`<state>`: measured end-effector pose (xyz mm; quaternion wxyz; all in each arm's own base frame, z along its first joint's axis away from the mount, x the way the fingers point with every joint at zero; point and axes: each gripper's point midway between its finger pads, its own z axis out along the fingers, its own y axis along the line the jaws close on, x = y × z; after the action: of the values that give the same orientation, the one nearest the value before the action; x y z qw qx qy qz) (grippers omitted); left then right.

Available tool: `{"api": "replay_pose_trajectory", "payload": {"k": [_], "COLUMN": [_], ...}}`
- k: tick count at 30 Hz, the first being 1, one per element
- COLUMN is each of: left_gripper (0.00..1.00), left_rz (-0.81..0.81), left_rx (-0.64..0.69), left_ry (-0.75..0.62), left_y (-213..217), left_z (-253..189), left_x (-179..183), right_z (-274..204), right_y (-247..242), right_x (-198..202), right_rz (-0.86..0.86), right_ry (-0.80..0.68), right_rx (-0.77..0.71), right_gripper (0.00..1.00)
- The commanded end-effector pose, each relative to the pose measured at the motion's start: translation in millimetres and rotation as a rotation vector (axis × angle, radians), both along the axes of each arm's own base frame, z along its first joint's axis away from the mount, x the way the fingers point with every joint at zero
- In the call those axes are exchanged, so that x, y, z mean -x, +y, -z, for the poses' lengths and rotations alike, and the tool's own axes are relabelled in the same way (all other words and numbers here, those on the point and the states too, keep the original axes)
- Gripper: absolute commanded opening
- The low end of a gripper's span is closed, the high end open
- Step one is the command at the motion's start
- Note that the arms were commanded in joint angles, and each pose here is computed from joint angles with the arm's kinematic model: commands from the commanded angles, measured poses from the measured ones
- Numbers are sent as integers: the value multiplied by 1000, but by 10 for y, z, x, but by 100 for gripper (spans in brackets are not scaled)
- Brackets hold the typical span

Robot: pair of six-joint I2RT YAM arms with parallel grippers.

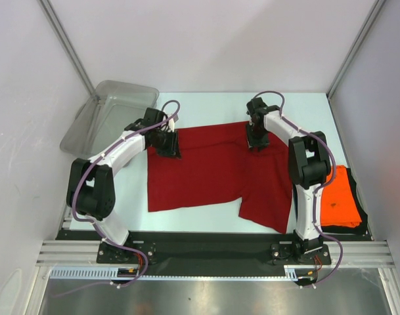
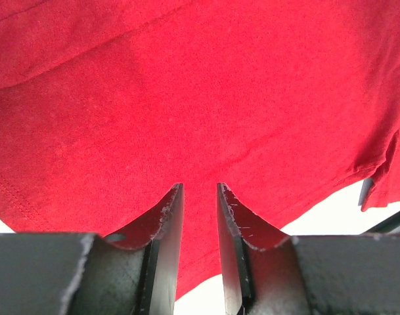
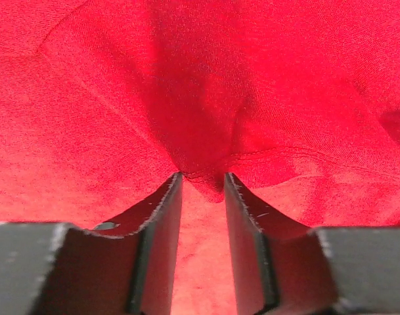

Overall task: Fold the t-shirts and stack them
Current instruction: Fold the tshirt

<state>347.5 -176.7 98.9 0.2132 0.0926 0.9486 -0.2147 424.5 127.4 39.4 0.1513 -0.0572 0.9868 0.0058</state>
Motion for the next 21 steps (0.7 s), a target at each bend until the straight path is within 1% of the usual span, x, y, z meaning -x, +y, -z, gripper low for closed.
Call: {"api": "replay_pose_trajectory", "payload": {"k": [1, 2, 3, 4, 5, 8, 10, 11, 12, 15, 21], "left_gripper": [31, 31, 31, 31, 31, 31, 30, 30, 30, 30, 30], "left_rz": [3, 3, 3, 3, 1, -4, -6, -7, -10, -6, -4], "left_rx": [28, 28, 29, 27, 24, 10, 6, 7, 10, 21, 23], "left_ry": [-58, -58, -60, -61, -62, -72, -71, -72, -73, -63, -60], "left_y": [-17, -18, -17, -16, -6, 10, 17, 15, 10, -18, -31], "left_z": [-198, -198, -200, -199, -205, -211, -209, -207, -210, -183, -170], "left_x": [-24, -24, -23, -28, -35, -62, -76, -83, -93, -102, -126], "right_z": [-58, -52, -43, -62, -93, -283, -411, -427, -414, -428, -553], "right_y": [0, -11, -8, -2, 4, 47, 85, 96, 62, 70, 98], "right_x": [-95, -102, -107, -108, -111, -100, -30, 3, 105, 188, 272], "right_rz": [2, 8, 7, 7, 8, 3, 10, 15, 23, 45, 65], "right_ry": [-21, -19, -12, -11, -16, -41, -35, -21, 23, 59, 65], "right_rx": [2, 1, -5, -8, -9, -7, -20, -20, -1, 2, -13], "right_gripper": [36, 35, 31, 26, 16, 0, 0, 0, 0, 0, 0]}}
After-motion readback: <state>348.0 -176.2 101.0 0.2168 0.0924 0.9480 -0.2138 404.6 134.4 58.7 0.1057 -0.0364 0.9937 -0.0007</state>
